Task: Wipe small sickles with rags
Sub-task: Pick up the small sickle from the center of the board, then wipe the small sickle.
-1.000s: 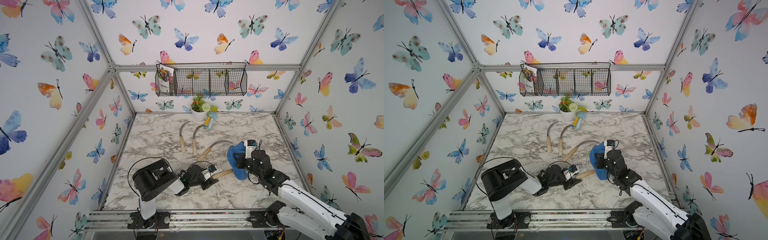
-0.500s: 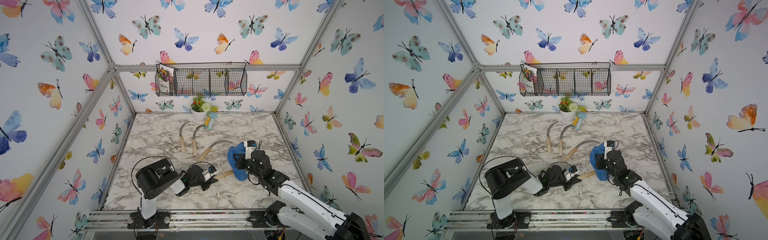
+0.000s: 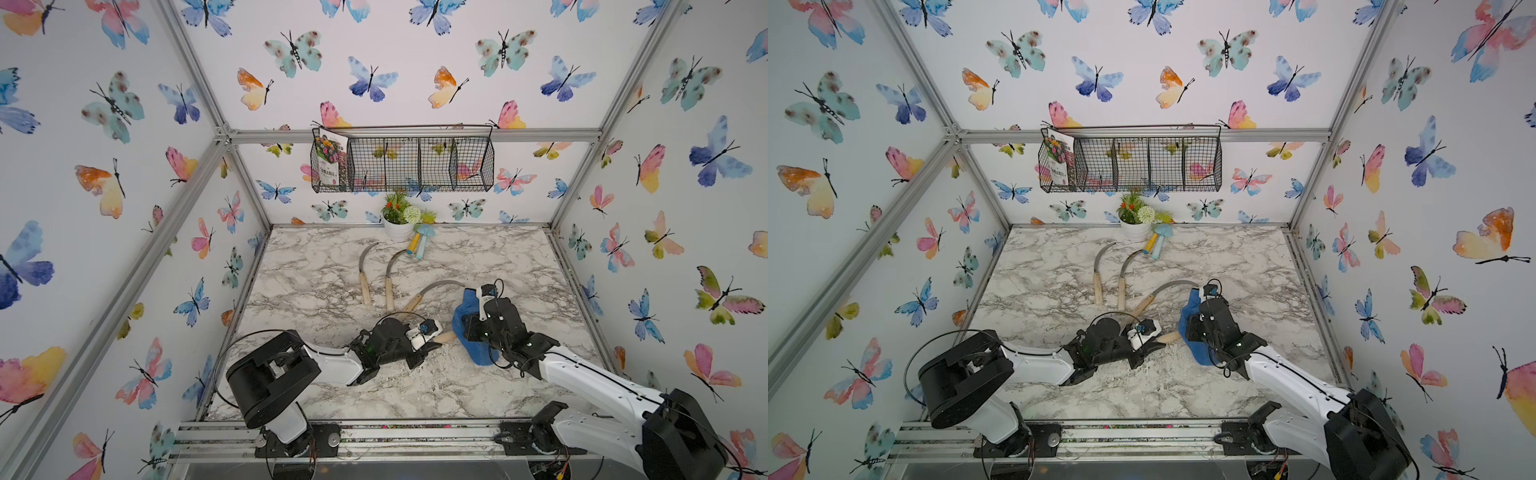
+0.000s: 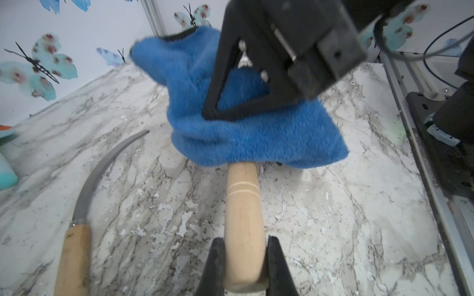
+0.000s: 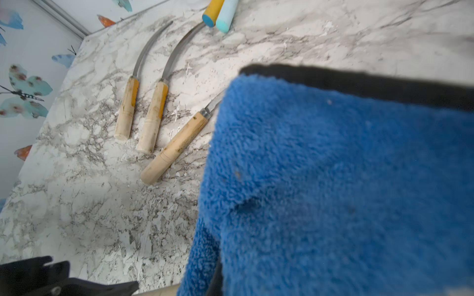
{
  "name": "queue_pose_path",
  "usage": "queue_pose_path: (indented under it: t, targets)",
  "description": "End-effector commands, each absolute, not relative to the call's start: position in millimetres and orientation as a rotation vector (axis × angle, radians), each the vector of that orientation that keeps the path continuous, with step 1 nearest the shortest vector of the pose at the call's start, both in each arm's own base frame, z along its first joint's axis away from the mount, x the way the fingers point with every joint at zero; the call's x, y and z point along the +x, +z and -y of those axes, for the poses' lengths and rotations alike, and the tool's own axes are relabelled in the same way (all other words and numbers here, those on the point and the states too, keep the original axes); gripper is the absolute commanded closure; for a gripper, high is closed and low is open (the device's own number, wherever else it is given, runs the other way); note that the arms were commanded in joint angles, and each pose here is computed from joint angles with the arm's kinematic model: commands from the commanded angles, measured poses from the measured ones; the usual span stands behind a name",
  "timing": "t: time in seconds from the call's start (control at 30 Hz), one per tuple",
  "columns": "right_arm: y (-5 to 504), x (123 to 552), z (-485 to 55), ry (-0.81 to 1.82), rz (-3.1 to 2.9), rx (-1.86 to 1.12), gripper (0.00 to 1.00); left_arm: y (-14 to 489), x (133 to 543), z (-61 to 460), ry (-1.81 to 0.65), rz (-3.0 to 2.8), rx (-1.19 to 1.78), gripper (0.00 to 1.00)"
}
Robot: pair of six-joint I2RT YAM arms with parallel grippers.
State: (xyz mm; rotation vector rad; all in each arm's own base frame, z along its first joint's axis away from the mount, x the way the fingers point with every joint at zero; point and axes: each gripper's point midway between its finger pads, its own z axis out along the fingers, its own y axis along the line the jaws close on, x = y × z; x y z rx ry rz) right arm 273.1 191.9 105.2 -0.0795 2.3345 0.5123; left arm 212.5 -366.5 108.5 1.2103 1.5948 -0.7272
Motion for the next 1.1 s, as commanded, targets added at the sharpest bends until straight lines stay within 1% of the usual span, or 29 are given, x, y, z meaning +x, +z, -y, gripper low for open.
queue_pose_path:
  t: [0.0, 0.1, 0.17, 0.27, 0.37, 0.43, 0.53, 0.63, 0.73, 0.87, 0.97, 1.07]
  targets:
    - [107, 278, -206, 0.506, -2.327, -0.097, 0.98, 116, 212, 359, -0.648, -1.512, 1.248, 1.00]
    - [98, 276, -209, 0.496, -2.348, -0.095, 0.98, 127, 211, 349, -0.627, -1.467, 1.205, 1.00]
    - [95, 274, -215, 0.513, -2.355, -0.107, 0.98, 135, 220, 350, -0.621, -1.515, 1.170, 1.00]
    - [99, 269, -231, 0.564, -2.355, -0.161, 0.98, 144, 221, 360, -0.694, -1.570, 1.209, 1.00]
    - [111, 254, -254, 0.668, -2.321, -0.240, 0.98, 138, 212, 360, -0.739, -1.551, 1.228, 1.00]
    - [118, 245, -264, 0.721, -2.302, -0.275, 0.98, 132, 216, 356, -0.708, -1.571, 1.208, 1.00]
    - [126, 231, -280, 0.875, -2.265, -0.340, 0.98, 130, 224, 347, -0.642, -1.589, 1.165, 1.00]
    - [122, 222, -289, 0.961, -2.263, -0.386, 0.98, 131, 223, 346, -0.649, -1.586, 1.171, 1.00]
    - [101, 231, -273, 0.822, -2.309, -0.324, 0.98, 135, 223, 345, -0.651, -1.581, 1.161, 1.00]
    - [73, 256, -220, 0.572, -2.363, -0.152, 0.98, 140, 223, 339, -0.639, -1.565, 1.133, 1.00]
    - [58, 271, -185, 0.540, -2.394, -0.040, 0.98, 144, 220, 338, -0.647, -1.551, 1.128, 1.00]
    - [55, 276, -178, 0.477, -2.421, -0.025, 0.98, 146, 219, 338, -0.653, -1.543, 1.130, 1.00]
